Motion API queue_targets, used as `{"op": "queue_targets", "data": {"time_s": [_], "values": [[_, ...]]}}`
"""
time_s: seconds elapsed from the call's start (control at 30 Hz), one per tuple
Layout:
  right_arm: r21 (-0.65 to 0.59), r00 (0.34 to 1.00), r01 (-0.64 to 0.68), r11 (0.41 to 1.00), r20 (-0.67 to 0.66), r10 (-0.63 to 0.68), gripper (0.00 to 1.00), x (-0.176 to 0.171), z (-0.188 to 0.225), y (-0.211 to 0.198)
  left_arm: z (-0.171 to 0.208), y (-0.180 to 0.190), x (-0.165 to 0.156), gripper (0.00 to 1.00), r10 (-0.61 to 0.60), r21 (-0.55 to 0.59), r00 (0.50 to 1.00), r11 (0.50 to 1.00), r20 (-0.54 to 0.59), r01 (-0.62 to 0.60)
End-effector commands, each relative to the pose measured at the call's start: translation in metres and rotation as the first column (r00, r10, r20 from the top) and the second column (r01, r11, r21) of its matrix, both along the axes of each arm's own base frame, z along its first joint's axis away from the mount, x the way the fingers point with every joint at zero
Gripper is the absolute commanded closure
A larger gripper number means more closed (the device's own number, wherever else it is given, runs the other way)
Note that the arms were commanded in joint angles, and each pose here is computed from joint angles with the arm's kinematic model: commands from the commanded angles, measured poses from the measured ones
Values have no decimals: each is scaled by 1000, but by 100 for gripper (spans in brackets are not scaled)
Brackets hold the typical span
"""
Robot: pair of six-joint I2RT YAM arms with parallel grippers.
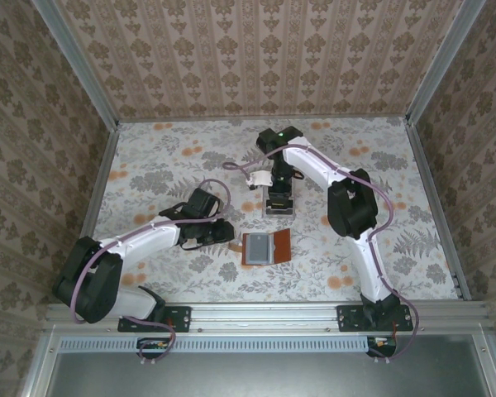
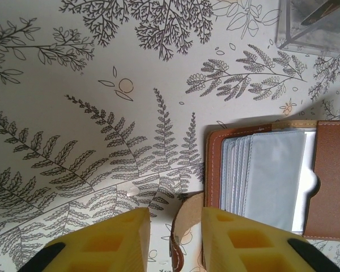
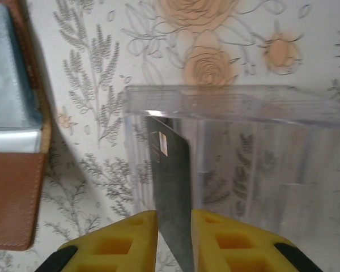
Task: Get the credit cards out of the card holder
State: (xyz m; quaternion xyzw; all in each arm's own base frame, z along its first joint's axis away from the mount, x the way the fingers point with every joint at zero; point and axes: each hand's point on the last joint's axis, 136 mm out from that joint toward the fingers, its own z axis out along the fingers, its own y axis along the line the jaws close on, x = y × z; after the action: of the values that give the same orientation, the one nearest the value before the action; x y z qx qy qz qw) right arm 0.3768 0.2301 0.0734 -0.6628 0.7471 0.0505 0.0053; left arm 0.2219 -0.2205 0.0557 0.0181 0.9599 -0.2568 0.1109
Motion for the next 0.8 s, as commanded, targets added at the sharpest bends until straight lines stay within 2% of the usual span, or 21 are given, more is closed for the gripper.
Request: {"op": "queue_targets", "data": {"time_s": [0.0,0.23,0.37,0.5,0.63,0.77], "values": [[-1,993,7,1000,116,-7,77,16,29,-4,13,0,4,69,-7,-6,1000,1000,21,7],[36,979,57,998,195,-63,78,21,39,-1,18,-6,3,69,-23,-1,999,1000,24,23],[127,955,136,983,249,-164,78,18,58,6,27,-16,1,70,-53,-11,998,999,41,53],[232,917,239,943,264,-298,78,6,74,14,31,-29,-1,70,-86,-16,995,996,47,87],[349,849,390,852,221,-479,78,-9,85,20,28,-43,-3,74,-123,-15,992,992,34,123],[442,742,548,711,137,-656,77,-29,93,25,19,-53,-9,78,-157,-20,988,987,5,157]]}}
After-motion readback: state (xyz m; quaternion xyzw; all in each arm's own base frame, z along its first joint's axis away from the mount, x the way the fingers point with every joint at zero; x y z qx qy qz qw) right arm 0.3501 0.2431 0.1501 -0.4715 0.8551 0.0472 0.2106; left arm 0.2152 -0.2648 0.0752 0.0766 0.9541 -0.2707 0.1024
